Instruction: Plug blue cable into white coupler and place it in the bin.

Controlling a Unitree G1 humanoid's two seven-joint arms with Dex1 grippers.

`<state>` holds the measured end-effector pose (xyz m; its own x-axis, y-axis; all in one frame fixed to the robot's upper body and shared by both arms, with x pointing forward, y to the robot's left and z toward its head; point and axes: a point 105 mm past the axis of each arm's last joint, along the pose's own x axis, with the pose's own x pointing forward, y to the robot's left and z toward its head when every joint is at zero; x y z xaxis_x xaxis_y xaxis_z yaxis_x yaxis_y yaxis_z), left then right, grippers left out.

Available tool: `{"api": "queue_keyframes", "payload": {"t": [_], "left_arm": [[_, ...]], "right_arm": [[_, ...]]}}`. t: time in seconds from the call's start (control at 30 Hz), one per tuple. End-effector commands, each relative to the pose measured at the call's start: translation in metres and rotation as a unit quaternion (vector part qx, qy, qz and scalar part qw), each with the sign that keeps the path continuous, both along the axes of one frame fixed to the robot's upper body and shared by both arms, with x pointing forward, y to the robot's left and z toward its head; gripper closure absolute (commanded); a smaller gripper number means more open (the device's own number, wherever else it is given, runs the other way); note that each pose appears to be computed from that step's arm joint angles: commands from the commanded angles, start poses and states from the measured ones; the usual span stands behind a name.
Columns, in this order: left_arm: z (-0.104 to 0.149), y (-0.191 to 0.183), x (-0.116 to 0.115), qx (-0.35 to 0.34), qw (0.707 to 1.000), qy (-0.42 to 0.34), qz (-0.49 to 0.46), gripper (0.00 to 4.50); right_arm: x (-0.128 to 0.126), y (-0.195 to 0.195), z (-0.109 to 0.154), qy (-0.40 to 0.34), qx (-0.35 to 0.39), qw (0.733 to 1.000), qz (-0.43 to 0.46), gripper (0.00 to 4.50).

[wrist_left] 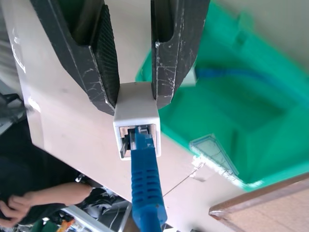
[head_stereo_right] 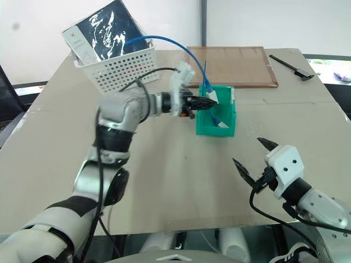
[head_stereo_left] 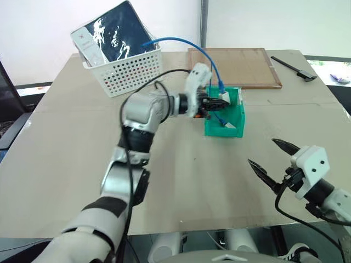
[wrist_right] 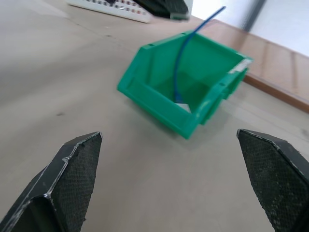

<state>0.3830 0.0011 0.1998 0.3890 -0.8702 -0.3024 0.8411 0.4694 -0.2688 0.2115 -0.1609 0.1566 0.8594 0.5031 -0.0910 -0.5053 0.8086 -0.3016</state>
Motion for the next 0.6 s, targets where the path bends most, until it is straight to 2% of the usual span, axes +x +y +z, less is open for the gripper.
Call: {"api": "queue_keyframes", "payload": {"t": [0.03,0.07,0.2,0.3,0.37,0.4,0.47,0.53,0.6], "left_arm": [[-0.003,-0.014,0.023,0.029,0.999,0.009,0.045,4.13],[-0.004,-0.017,0.027,0.033,0.998,0.017,0.054,3.11],[0.003,-0.017,0.035,0.032,0.998,0.016,0.059,1.42],[0.024,0.001,0.026,0.001,0.999,0.044,0.033,0.02],[0.034,0.015,0.013,-0.023,0.998,0.053,0.007,0.02],[0.037,0.024,0.008,-0.028,0.999,0.033,-0.001,0.02],[0.039,0.040,0.001,-0.033,0.999,-0.028,0.000,0.02],[0.043,0.056,-0.011,-0.052,0.991,-0.124,0.000,0.02],[0.036,0.072,-0.036,-0.069,0.982,-0.171,-0.028,0.02]], "right_arm": [[-0.004,0.004,0.015,-0.042,-0.001,0.999,-0.013,0.08],[-0.004,0.004,0.015,-0.043,-0.001,0.999,-0.015,0.00],[-0.006,0.004,0.015,-0.043,-0.003,0.999,-0.019,0.00],[-0.008,-0.001,0.014,-0.040,-0.001,0.999,-0.032,0.00],[-0.007,-0.002,0.013,-0.038,0.001,0.999,-0.034,0.00],[-0.007,-0.002,0.012,-0.036,0.003,0.999,-0.033,0.00],[-0.005,-0.003,0.011,-0.034,0.008,0.999,-0.030,0.00],[-0.002,-0.006,0.012,-0.034,0.019,0.999,-0.027,0.00],[0.001,-0.009,0.011,-0.030,0.020,0.999,-0.016,0.00]]}}
